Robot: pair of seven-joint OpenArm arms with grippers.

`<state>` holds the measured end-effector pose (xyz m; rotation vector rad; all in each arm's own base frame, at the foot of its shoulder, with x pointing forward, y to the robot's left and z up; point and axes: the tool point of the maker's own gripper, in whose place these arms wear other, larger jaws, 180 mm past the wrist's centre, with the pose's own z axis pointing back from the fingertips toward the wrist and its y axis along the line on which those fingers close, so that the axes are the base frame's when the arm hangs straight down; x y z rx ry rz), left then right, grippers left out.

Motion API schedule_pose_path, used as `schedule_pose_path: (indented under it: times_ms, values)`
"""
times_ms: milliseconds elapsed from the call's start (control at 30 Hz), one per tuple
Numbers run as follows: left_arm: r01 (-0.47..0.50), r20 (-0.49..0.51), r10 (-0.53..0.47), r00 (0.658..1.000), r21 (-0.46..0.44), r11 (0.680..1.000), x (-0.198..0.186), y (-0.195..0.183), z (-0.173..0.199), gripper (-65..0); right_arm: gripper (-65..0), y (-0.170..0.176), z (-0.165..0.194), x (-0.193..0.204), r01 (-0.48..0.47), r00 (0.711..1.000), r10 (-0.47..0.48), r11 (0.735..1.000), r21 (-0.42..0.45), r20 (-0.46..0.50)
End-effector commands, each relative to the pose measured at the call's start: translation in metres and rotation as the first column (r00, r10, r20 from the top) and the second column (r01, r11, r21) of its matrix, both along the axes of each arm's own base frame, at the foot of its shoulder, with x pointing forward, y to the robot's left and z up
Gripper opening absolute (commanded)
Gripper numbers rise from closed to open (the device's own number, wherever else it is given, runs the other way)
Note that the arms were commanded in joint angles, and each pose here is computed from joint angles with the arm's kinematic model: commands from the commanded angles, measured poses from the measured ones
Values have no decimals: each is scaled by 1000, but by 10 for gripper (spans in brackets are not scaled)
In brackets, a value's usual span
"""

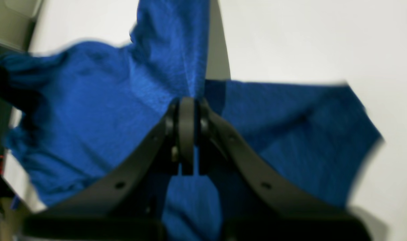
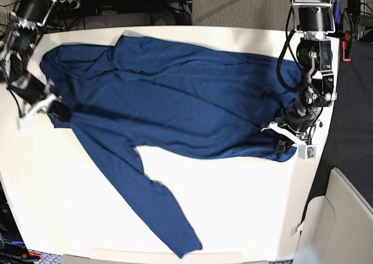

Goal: Fold the T-shirt properly
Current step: 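Fold the grasped side edges inward toward the shirt's middle with both grippers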

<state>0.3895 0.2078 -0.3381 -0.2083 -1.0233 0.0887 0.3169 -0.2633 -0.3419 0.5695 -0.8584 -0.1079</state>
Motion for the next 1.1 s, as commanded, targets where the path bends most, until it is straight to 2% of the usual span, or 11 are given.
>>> schedule_pose_path:
  times_ms: [0, 167, 333, 533, 700, 867, 1067]
  values:
    - [-26, 64, 25, 998, 16, 1000, 5, 15, 20, -646, -648, -11, 18, 2, 8, 999, -8, 1000, -7, 43]
    - [-86, 63, 84, 994, 23, 996, -10, 39, 20, -646, -648, -27, 19, -30, 36, 999, -36, 999, -8, 23]
    - [-111, 36, 110, 993, 28, 993, -26, 49, 10, -646, -648, -29, 24, -44, 24, 999, -23, 1000, -19, 23]
    - [-102, -3, 102, 995, 39, 994, -46, 47, -3, -646, -648, -31, 20, -52, 24, 1000, -24, 999, -27, 2]
    - [-71, 7, 71, 997, 57, 996, -63, 37, 3, -646, -648, -27, 16, -64, 16, 1000, -16, 1000, -11, -15]
    - [-48, 14, 47, 999, 70, 996, -75, 30, 8, -645, -648, -22, 18, -72, -7, 1000, 7, 999, -37, -20]
    - [-48, -4, 48, 999, 72, 996, -80, 30, 2, -645, -643, -28, 27, -62, 18, 1000, -17, 997, -74, 24]
